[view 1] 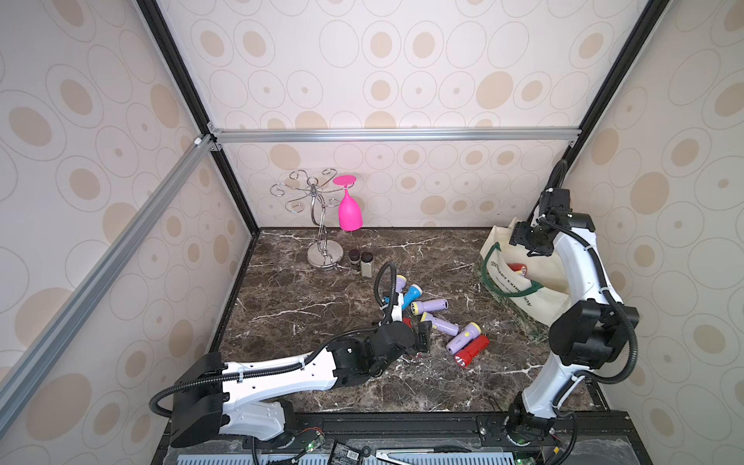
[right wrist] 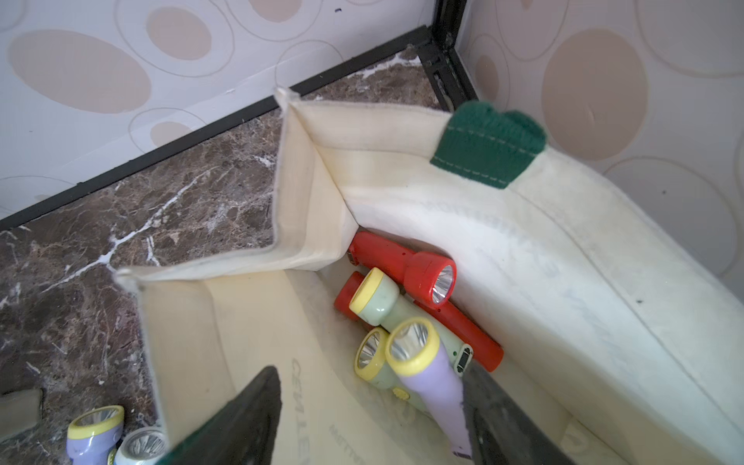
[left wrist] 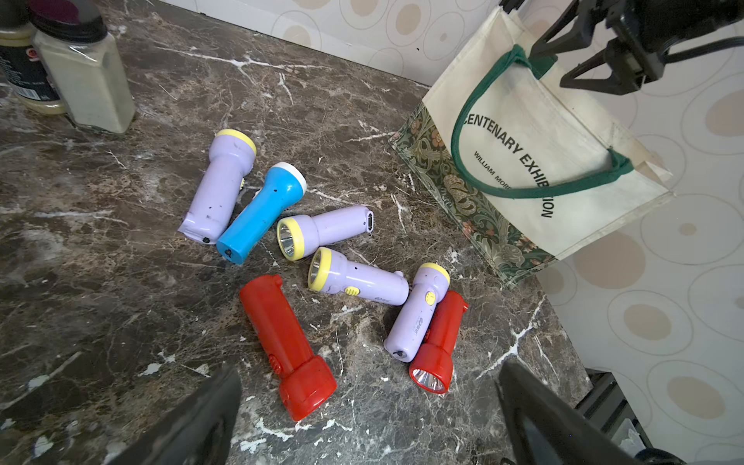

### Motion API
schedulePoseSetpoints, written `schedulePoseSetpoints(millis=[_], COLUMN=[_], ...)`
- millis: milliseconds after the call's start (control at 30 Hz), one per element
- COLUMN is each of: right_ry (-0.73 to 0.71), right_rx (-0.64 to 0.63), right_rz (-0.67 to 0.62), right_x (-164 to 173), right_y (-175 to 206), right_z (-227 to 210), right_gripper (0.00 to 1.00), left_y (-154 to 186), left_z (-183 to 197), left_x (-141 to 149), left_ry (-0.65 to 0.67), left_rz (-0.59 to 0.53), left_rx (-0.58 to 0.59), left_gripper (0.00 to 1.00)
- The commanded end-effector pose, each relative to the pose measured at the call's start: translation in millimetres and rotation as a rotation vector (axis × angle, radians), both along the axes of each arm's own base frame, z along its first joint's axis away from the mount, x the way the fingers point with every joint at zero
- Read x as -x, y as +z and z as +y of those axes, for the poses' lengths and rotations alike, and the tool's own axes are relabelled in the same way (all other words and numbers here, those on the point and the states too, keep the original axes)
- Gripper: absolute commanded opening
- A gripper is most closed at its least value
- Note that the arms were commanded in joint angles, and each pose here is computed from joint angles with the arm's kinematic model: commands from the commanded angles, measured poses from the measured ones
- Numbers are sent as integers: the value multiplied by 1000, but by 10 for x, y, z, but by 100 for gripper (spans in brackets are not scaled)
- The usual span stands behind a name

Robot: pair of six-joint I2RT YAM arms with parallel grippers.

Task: Put the flashlights into the tote bags
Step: Place the flashlight in the canvas bag, then pick up the flashlight from the center of the board.

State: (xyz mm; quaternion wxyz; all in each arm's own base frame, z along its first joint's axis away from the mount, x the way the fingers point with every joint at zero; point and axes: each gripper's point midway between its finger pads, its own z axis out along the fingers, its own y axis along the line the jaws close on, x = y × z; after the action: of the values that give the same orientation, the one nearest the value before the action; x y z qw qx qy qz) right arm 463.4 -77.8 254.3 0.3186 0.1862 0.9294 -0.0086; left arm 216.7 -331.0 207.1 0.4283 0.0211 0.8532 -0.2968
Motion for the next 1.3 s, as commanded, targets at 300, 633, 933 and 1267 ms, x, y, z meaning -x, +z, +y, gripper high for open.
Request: schedulePoseSetpoints(millis=[300, 633, 933, 1267], right_ry=[216, 459, 596, 585], right_rx=[21, -51, -119, -112], right_rz=[-170, -98, 47, 137], right_x=[97, 779, 1493, 1832], right_y=[895, 692, 202, -207], right_z=[1054, 2057, 2464, 2349], right_gripper=[80, 85, 92, 94], left_y=[-282, -789, -1178, -1448], left_z=[-93, -257, -263, -238], left_x=[-131, -201, -254, -219], left_ry=[-8, -11, 78, 126], left_rz=[155, 324, 412, 458], left_rx=[29, -25, -121, -181], left_gripper=[94, 82, 84, 83])
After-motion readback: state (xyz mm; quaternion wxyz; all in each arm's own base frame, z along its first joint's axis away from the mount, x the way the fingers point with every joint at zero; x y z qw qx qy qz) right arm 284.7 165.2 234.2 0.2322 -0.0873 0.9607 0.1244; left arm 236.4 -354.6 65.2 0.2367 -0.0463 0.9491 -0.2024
